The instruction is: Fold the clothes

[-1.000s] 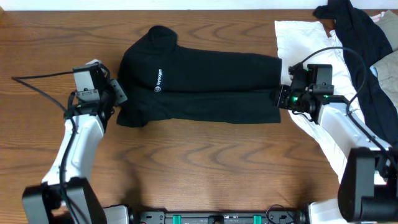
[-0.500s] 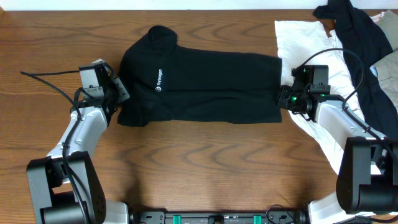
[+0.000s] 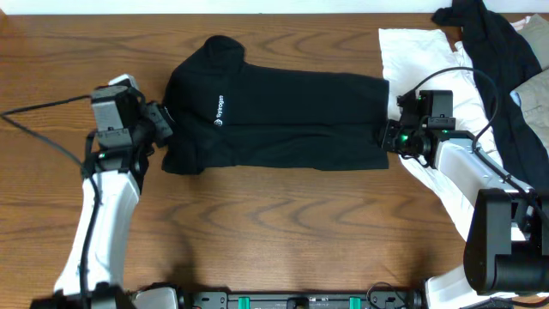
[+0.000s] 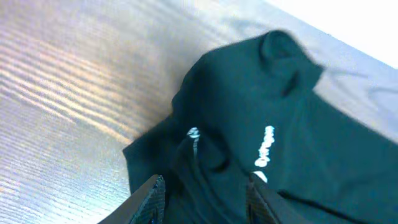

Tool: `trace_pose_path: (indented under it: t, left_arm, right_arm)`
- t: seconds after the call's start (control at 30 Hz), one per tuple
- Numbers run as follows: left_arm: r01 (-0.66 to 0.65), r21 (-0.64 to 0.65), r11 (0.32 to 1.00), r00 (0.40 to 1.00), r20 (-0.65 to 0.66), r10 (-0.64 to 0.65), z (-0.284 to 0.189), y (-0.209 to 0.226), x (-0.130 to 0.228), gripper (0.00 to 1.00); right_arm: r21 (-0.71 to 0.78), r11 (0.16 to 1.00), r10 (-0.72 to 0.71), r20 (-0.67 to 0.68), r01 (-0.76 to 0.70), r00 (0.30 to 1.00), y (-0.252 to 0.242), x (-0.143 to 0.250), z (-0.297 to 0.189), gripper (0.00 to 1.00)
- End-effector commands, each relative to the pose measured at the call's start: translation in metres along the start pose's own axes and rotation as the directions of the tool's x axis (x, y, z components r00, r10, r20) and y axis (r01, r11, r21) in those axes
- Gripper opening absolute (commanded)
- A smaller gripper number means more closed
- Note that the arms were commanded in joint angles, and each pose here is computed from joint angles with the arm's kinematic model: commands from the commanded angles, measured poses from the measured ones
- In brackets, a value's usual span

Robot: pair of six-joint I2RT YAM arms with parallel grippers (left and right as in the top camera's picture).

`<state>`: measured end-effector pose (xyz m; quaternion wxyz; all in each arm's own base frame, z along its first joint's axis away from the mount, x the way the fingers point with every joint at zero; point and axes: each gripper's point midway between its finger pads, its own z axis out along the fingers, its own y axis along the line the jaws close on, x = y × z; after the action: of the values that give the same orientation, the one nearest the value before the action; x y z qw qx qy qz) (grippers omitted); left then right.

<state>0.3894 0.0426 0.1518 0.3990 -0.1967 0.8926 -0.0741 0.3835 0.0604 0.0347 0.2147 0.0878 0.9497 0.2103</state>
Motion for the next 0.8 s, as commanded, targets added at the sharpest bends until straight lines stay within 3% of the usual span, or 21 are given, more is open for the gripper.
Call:
trace_pose_path:
  t: [0.0, 0.17, 0.3, 0.63, 0.77]
  left_arm:
    - [-0.01, 0.084, 0.996, 1.0, -0.011, 0.011, -0.012, -0.018, -0.004, 0.43]
    - [0.02, 0.112, 0.994, 0.985, -0.17, -0.001, 0.004, -0.022, 0.037, 0.41]
    - [0.007, 0.168, 0.986, 0.95, -0.31, 0.046, 0.028, -0.043, 0.08, 0.34]
    - [-0.006, 0.148, 0.989, 0.894, -0.442, 0.072, 0.052, -0.044, 0.126, 0.34]
    - [-0.003, 0.141, 0.99, 0.887, -0.458, 0.068, 0.05, -0.043, 0.13, 0.19]
  right_arm:
    - [-0.115, 0.988, -0.109, -0.043, 0.103, 0.993, 0.026, 0.009, 0.002, 0.17]
    - [-0.126, 0.973, -0.205, -0.072, 0.195, 0.976, 0.037, 0.021, 0.007, 0.17]
    - [-0.088, 0.976, -0.208, -0.102, 0.2, 0.973, 0.031, 0.029, 0.015, 0.16]
    - [-0.075, 0.983, -0.177, -0.178, 0.166, 0.968, 0.017, 0.046, 0.032, 0.15]
    - [-0.074, 0.984, -0.176, -0.181, 0.165, 0.968, 0.016, 0.047, 0.033, 0.15]
